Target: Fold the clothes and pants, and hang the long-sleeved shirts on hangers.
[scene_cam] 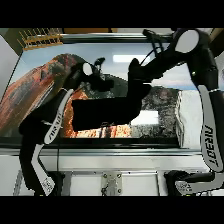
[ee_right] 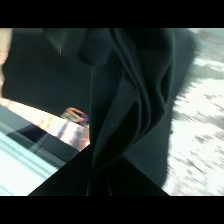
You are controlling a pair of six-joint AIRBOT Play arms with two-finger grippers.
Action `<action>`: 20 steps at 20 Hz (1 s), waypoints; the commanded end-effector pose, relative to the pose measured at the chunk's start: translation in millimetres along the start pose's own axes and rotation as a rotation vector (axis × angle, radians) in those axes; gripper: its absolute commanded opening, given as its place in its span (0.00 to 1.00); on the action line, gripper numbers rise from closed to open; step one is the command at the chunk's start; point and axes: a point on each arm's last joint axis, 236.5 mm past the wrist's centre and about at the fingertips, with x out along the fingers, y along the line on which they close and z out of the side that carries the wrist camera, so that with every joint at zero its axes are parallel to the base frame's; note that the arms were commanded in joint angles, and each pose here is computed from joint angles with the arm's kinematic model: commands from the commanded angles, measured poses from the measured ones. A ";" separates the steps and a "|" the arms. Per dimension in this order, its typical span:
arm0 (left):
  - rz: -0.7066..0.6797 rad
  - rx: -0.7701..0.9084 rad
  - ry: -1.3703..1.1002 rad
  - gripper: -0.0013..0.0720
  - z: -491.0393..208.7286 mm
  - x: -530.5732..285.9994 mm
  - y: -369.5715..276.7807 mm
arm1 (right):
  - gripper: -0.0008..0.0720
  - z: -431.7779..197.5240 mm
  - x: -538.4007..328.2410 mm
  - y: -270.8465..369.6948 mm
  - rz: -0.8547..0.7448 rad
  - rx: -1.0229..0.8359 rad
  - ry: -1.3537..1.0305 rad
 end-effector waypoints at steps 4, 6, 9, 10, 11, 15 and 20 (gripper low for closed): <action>0.110 -0.105 -0.194 0.02 41.2 -134.6 89.0 | 0.03 5.8 88.8 99.4 0.178 -0.052 -0.002; 0.129 -0.135 -0.236 0.02 43.0 -168.0 107.4 | 0.03 2.1 126.6 123.2 0.217 -0.046 0.008; 0.154 -0.160 -0.278 0.02 40.7 -205.6 127.2 | 0.03 -10.1 187.9 155.7 0.273 -0.032 0.026; 0.162 -0.172 -0.290 0.02 39.3 -216.2 132.8 | 0.03 -15.0 207.2 165.5 0.292 -0.023 0.029; 0.166 -0.178 -0.302 0.02 38.9 -224.0 135.8 | 0.05 -20.3 227.4 175.3 0.311 -0.011 0.030; 0.174 -0.181 -0.344 0.02 40.6 -243.8 137.2 | 0.97 -45.7 264.1 226.2 0.475 -0.013 0.058; 0.183 -0.160 -0.389 0.02 27.8 -258.2 129.0 | 0.97 -21.1 216.1 177.5 0.391 -0.150 0.025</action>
